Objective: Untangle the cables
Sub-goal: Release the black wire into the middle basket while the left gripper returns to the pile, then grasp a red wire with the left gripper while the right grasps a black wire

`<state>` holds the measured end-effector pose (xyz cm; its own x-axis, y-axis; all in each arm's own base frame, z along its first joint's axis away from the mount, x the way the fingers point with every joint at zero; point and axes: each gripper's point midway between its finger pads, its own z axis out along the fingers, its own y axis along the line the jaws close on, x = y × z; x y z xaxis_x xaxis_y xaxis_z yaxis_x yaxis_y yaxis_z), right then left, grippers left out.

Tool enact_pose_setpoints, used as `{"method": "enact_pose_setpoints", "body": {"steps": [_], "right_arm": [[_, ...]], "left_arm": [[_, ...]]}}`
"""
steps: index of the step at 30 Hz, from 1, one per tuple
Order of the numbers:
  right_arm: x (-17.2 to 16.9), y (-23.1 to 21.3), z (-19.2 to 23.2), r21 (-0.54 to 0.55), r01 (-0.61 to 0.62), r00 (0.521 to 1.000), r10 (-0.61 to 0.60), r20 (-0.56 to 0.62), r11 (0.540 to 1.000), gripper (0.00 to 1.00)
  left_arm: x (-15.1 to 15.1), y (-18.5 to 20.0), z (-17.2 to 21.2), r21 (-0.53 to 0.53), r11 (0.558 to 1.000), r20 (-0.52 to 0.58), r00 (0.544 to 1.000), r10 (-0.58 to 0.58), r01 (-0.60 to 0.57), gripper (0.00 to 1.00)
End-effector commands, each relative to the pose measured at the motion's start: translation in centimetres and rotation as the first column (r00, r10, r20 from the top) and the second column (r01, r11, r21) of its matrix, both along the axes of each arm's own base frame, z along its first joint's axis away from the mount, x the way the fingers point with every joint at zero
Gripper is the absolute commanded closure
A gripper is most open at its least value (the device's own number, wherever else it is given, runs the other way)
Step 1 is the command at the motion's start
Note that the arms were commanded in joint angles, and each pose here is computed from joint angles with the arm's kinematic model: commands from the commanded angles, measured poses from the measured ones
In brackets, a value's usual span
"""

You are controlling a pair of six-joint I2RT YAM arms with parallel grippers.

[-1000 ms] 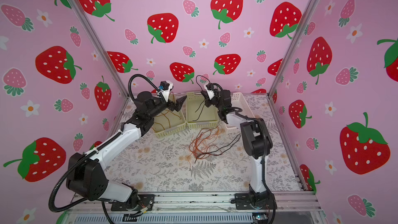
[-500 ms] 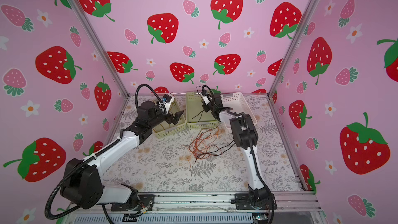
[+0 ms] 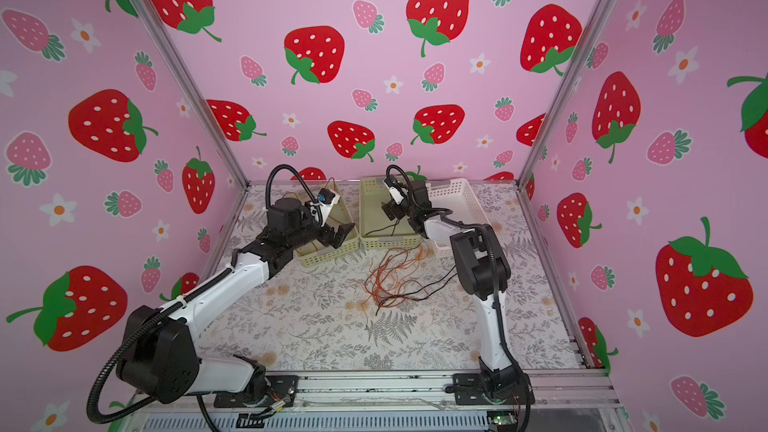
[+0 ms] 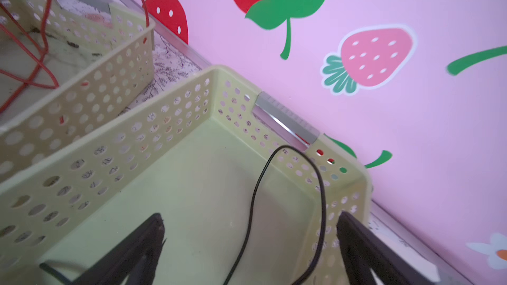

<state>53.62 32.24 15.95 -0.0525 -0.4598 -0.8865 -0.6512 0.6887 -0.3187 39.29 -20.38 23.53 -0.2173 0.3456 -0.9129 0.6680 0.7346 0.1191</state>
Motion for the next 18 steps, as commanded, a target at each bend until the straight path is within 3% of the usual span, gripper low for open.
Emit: {"method": "enact_pose_setpoints", "body": {"steps": [1,11,15,18], "right_arm": [[-1.3,-0.8,3.7,-0.012,0.004,0.998,-0.004,0.059,1.000,0.01],[-7.4,-3.5,7.8,-0.017,-0.047,0.994,0.048,0.097,0.999,0.01],[-10.5,-6.1,9.8,0.059,0.006,0.995,-0.012,0.103,0.998,0.02],[-12.2,-9.7,10.2,0.146,0.152,0.988,-0.155,0.004,0.977,0.09]], "left_arm": [[-2.7,-1.8,-3.0,0.036,0.988,-0.091,0.985,-0.149,0.152,0.05],[-8.5,-8.5,-8.4,0.192,0.891,-0.145,0.910,-0.389,0.411,0.05],[-10.0,-12.8,-10.2,0.229,0.818,-0.159,0.849,-0.504,0.528,0.07],[-10.0,-15.9,-11.5,0.224,0.784,-0.174,0.815,-0.553,0.579,0.10]]}}
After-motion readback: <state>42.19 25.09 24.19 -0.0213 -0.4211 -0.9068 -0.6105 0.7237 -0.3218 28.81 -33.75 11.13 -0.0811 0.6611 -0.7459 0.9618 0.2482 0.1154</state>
